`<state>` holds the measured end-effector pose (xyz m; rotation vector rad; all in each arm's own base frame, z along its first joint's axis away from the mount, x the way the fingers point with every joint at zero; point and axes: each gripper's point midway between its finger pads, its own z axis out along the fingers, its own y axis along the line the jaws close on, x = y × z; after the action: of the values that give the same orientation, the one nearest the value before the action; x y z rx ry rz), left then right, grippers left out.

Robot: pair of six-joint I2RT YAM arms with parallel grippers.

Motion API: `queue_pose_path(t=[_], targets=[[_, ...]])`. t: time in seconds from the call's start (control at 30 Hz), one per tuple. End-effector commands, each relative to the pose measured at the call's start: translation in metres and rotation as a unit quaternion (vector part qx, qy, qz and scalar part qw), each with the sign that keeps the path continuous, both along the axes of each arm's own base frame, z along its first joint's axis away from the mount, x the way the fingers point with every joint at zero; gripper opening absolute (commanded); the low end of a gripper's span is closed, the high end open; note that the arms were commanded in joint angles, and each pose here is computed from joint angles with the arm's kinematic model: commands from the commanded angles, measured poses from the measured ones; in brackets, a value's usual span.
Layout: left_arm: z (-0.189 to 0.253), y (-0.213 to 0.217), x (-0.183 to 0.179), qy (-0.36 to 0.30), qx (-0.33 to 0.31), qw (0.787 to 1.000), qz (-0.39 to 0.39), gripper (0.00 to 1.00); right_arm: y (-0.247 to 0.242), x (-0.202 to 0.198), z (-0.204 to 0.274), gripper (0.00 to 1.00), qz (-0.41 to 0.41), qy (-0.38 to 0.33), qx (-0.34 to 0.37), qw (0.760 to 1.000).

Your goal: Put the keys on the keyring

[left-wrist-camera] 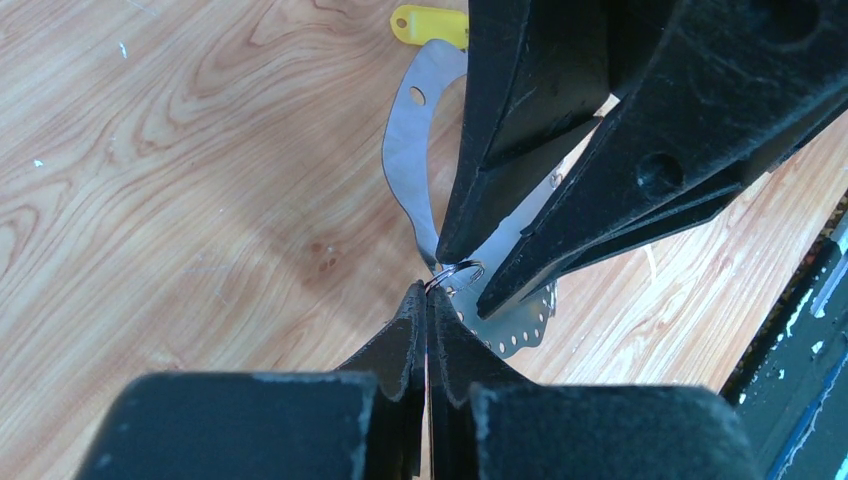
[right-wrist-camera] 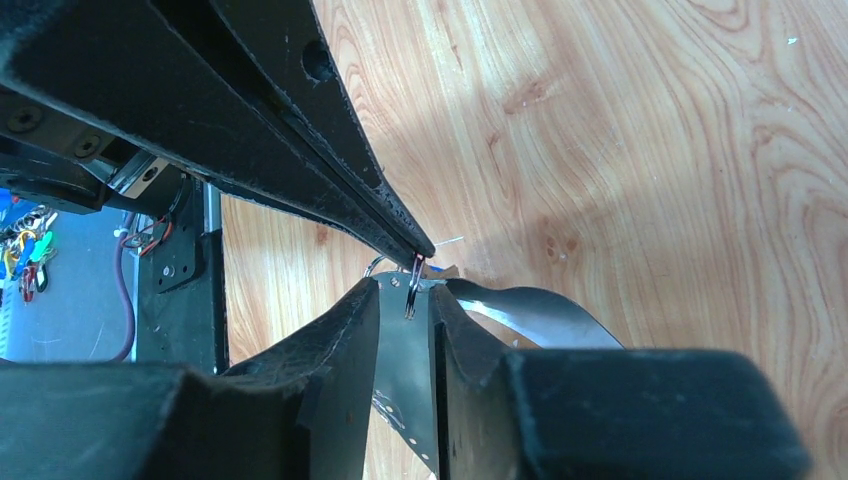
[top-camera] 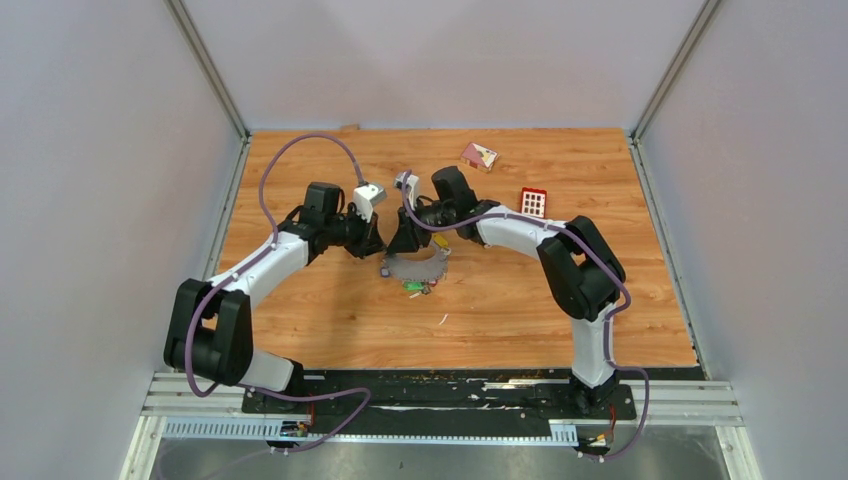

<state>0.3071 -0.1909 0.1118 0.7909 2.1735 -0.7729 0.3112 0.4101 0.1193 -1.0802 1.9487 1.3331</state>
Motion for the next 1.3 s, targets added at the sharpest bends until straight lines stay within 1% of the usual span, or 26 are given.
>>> queue_pose_path(t=[0.0, 0.27, 0.37, 0.6, 0.63, 0.67, 0.77, 0.87, 0.97, 1.07, 1.2, 1.27], targets=[[0.006, -0.007, 0.002, -0.010, -0.017, 1.000, -0.009, 0.00, 0.009, 0.003, 0.007, 0.24, 0.011, -0.009, 0.011, 1.000], [0.005, -0.008, 0.002, -0.008, -0.018, 1.000, -0.011, 0.00, 0.012, 0.008, 0.002, 0.15, 0.006, -0.008, 0.003, 1.000], [0.006, -0.008, 0.003, -0.009, -0.018, 1.000, -0.011, 0.00, 0.011, 0.006, -0.004, 0.12, 0.005, 0.003, -0.008, 1.000], [0.005, -0.008, 0.002, -0.012, -0.015, 1.000, -0.019, 0.00, 0.009, 0.006, -0.001, 0.00, 0.006, -0.008, -0.008, 1.000], [0.006, -0.008, 0.002, -0.014, -0.016, 0.999, -0.024, 0.00, 0.007, 0.006, 0.000, 0.00, 0.005, -0.012, -0.009, 1.000], [0.008, -0.009, 0.001, -0.017, -0.015, 0.999, -0.031, 0.03, 0.006, 0.006, 0.002, 0.00, 0.005, -0.018, -0.009, 1.000], [0.016, -0.011, -0.002, -0.029, -0.017, 0.998, -0.060, 0.25, -0.003, 0.008, 0.010, 0.00, 0.000, -0.035, -0.003, 0.999], [0.030, -0.010, -0.006, -0.056, -0.024, 0.994, -0.095, 0.43, -0.015, 0.009, 0.022, 0.00, -0.003, -0.045, 0.008, 0.999], [0.045, -0.010, -0.012, -0.089, -0.030, 0.986, -0.136, 0.53, -0.026, 0.010, 0.042, 0.00, -0.002, -0.067, 0.030, 0.997], [0.059, -0.012, -0.017, -0.126, -0.039, 0.977, -0.167, 0.60, -0.036, 0.007, 0.061, 0.00, 0.000, -0.083, 0.049, 0.995], [0.082, -0.023, -0.020, -0.181, -0.073, 0.959, -0.207, 0.67, -0.046, -0.006, 0.089, 0.00, 0.019, -0.104, 0.080, 0.991], [0.101, -0.032, -0.019, -0.205, -0.101, 0.948, -0.222, 0.68, -0.050, -0.011, 0.101, 0.00, 0.028, -0.129, 0.094, 0.987]])
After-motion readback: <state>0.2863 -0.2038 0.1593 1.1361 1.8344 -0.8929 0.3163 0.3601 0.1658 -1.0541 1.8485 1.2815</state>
